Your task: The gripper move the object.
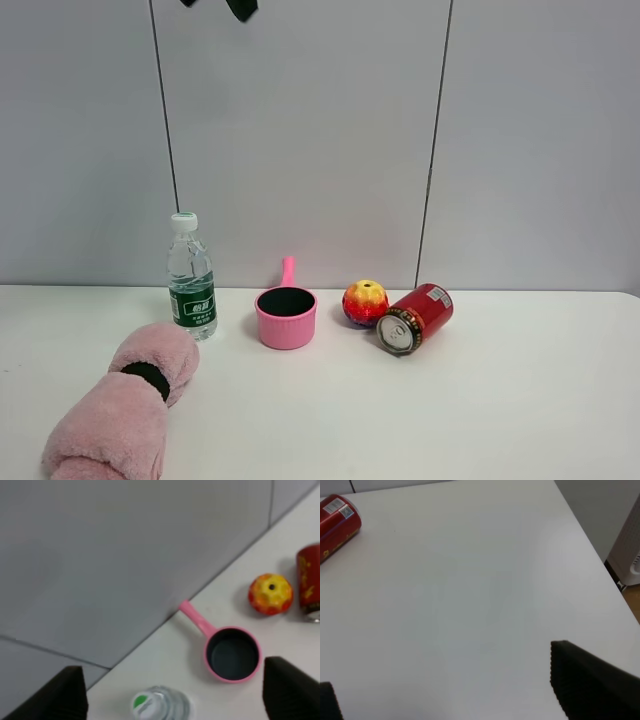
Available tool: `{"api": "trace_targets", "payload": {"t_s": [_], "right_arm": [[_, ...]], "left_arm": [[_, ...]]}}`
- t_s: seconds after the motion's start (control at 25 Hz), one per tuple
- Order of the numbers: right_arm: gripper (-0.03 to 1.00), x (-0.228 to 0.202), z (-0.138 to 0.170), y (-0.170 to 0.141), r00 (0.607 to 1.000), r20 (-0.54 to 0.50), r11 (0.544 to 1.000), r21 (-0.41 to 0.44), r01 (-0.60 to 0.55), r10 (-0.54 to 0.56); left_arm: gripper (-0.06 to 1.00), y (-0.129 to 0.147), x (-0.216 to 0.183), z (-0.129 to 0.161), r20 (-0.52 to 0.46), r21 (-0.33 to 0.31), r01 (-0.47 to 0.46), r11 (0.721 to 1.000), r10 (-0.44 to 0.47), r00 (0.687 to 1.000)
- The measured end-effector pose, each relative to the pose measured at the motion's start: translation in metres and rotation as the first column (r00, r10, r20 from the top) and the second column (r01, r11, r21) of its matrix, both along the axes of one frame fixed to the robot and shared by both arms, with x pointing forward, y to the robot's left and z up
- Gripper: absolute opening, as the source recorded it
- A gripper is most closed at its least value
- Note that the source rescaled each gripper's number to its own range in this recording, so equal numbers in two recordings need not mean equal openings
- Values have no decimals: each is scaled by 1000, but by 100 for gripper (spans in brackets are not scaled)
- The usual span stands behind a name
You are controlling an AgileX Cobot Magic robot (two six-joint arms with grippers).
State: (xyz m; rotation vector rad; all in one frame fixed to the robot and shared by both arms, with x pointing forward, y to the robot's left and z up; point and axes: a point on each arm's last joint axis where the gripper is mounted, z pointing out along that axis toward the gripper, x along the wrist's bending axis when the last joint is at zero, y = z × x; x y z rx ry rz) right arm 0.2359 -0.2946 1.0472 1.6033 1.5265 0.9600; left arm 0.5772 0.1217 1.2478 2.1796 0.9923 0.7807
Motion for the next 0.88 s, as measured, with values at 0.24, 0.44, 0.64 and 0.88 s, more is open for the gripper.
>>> {"api": "trace_targets", "payload": {"t_s": [0.24, 0.44, 0.64, 0.88], "right_arm": [[100, 0, 0, 0, 1000, 0, 1000, 0, 0, 0], [100, 0, 0, 0, 1000, 0, 1000, 0, 0, 0], [100, 0, 0, 0, 1000, 0, 1000, 0, 0, 0], [100, 0, 0, 0, 1000, 0, 1000, 0, 0, 0]], "left_arm": [[37, 62, -60, 54, 123, -63, -102, 993, 109, 986], [37, 129, -121, 70, 158, -119, -272, 955, 289, 944], [37, 183, -189, 45, 133, -130, -492, 861, 507, 852], [37, 191, -277, 0, 95, -254, -574, 778, 611, 786]]}}
